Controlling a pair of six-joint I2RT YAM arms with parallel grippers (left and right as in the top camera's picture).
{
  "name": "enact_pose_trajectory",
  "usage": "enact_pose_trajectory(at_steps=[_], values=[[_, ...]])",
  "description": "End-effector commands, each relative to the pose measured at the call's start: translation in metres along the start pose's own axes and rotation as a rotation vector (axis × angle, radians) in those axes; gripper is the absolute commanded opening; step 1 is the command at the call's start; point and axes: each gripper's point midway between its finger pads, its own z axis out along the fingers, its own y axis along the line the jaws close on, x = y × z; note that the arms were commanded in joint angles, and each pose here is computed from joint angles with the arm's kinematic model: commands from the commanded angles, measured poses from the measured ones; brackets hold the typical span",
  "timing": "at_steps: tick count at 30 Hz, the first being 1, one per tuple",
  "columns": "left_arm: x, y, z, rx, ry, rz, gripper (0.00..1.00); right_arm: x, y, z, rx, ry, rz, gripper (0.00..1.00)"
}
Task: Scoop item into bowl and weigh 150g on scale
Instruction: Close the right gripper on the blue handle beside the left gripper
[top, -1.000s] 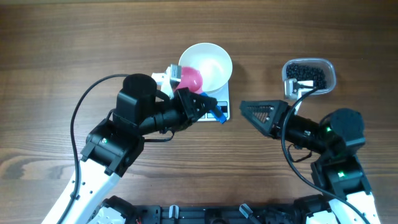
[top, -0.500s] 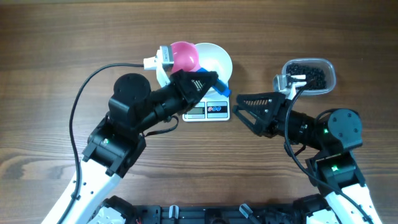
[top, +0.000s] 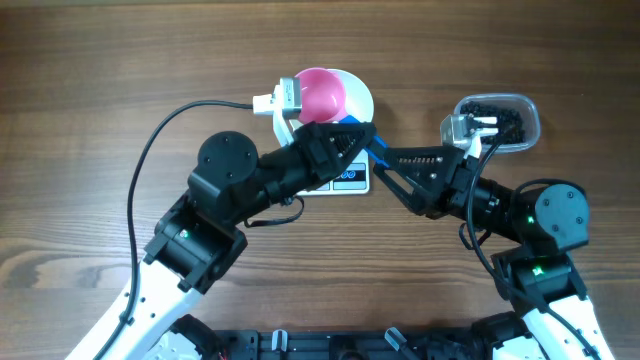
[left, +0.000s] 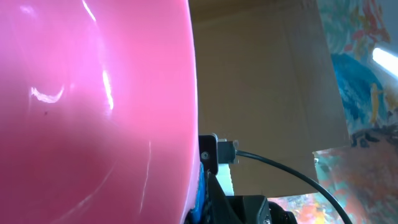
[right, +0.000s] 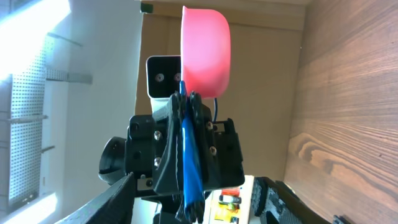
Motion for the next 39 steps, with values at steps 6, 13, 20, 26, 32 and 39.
enact_pose_trajectory(at_steps=[6, 13, 20, 26, 32, 39], values=[[0.005, -0.002, 0.005, 0.002, -0.008, -0.009, 0.04, -0.005, 0.017, 0.001, -0.046, -0.031, -0.009, 0.47], [0.015, -0.004, 0.007, 0.007, 0.016, -0.048, 0.04, -0.006, 0.018, 0.001, -0.05, -0.039, -0.013, 0.36], [0.012, -0.004, 0.007, 0.003, 0.002, -0.048, 0.04, -0.008, 0.018, 0.001, -0.051, -0.05, -0.012, 0.25], [0.012, -0.004, 0.007, 0.003, 0.002, -0.048, 0.04, -0.008, 0.018, 0.001, -0.051, -0.049, -0.009, 0.19], [0.012, -0.004, 0.007, 0.003, 0.002, -0.048, 0.04, -0.007, 0.018, 0.001, -0.051, -0.046, -0.005, 0.19], [0.012, -0.003, 0.007, 0.003, 0.003, -0.048, 0.17, -0.007, 0.018, 0.001, -0.051, -0.046, -0.009, 0.04]])
